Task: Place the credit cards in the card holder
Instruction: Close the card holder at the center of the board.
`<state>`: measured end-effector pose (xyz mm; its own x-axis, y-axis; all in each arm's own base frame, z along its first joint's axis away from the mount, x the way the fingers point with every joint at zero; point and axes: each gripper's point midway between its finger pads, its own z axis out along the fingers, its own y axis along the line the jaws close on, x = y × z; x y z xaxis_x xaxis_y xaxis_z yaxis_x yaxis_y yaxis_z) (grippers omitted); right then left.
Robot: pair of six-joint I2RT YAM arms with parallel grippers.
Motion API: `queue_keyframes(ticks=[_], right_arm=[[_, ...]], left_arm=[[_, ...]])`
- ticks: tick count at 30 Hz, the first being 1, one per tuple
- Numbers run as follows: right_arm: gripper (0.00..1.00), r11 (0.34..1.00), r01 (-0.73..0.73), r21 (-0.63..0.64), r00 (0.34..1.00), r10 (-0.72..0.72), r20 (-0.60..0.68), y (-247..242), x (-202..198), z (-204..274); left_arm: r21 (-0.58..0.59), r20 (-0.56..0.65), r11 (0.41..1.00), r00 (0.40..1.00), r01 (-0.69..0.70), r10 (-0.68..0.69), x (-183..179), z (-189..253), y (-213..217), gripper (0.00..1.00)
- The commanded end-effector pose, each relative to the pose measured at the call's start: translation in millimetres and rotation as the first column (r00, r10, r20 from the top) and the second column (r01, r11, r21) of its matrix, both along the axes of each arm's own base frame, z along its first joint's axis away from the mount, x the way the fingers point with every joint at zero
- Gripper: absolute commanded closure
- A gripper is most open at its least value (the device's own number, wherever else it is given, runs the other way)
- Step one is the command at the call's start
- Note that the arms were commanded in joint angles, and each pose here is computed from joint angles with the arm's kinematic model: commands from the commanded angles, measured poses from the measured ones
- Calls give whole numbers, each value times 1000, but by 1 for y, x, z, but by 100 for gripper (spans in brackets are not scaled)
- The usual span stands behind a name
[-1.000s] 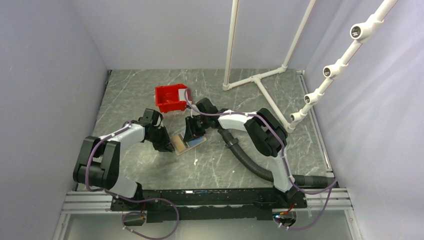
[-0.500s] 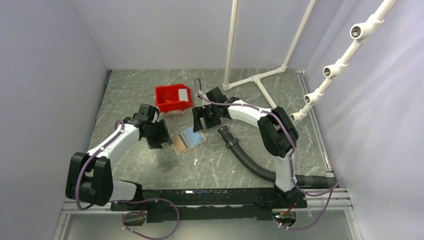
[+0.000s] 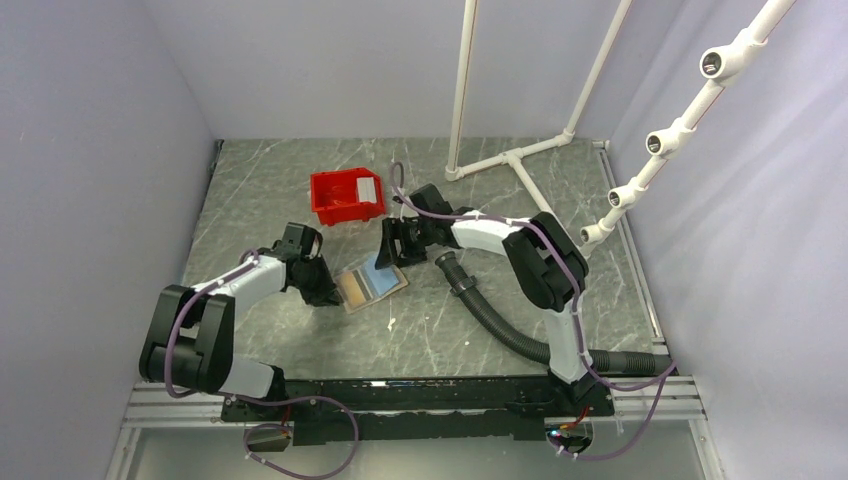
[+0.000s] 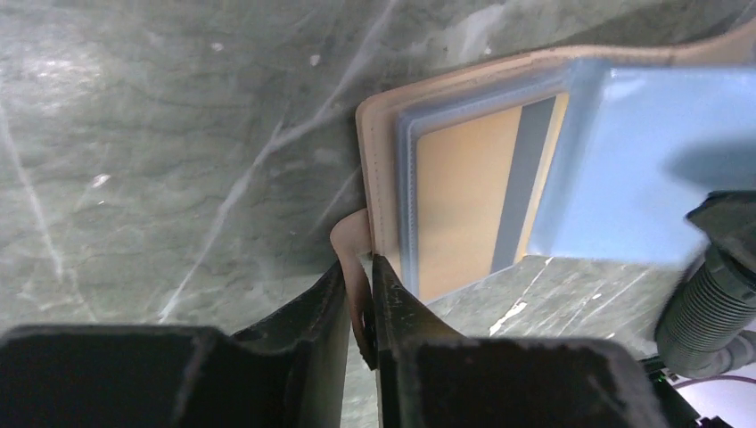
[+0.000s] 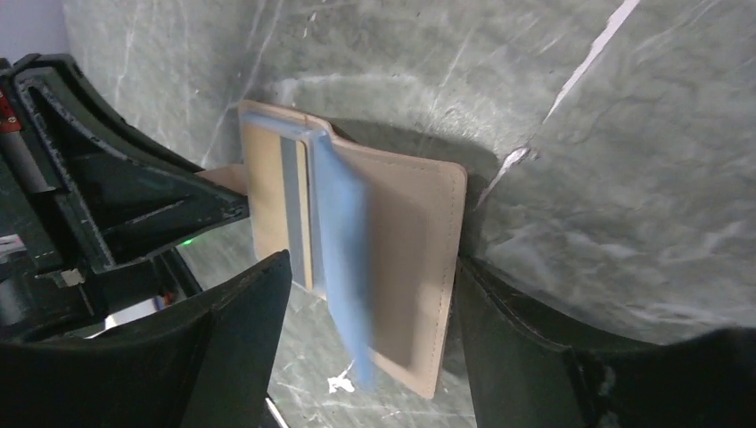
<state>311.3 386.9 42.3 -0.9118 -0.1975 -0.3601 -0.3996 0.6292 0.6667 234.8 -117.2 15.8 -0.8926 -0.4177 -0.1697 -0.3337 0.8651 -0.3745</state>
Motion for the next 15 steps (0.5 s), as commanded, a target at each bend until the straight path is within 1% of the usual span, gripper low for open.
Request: queue_keyframes(ticks=[1, 3, 7, 9, 11, 13, 14, 15], right_arm=[[33, 979, -53, 195, 997, 62, -38, 26, -29, 50], [34, 964, -80, 255, 996, 86, -13, 33, -38, 73], [36, 927, -137, 349, 989, 148, -5, 53, -63, 106], [35, 914, -181, 363, 982, 187, 18, 62, -77, 115], [33, 901, -212, 378, 976, 217, 30, 60, -83, 122], [30, 931, -167, 326, 986, 156, 59, 40, -70, 116], [25, 952, -139, 274, 988, 116, 99, 29, -60, 110], [22, 971, -116, 208, 989, 94, 112, 17, -57, 100]], left_arm=[[-45, 44, 999, 999, 12, -10, 17, -7, -15, 82], [-64, 52, 998, 998, 26, -22, 19, -7, -22, 85], [-85, 57, 995, 997, 58, -53, 20, -9, -38, 87], [-97, 60, 993, 997, 64, -58, 21, -8, -43, 87], [-112, 68, 992, 996, 64, -57, 22, -4, -45, 86], [-101, 77, 992, 995, 70, -62, 22, 2, -43, 82], [-94, 86, 993, 994, 77, -69, 21, 5, -42, 81], [-85, 91, 993, 993, 78, -71, 19, 7, -40, 81]])
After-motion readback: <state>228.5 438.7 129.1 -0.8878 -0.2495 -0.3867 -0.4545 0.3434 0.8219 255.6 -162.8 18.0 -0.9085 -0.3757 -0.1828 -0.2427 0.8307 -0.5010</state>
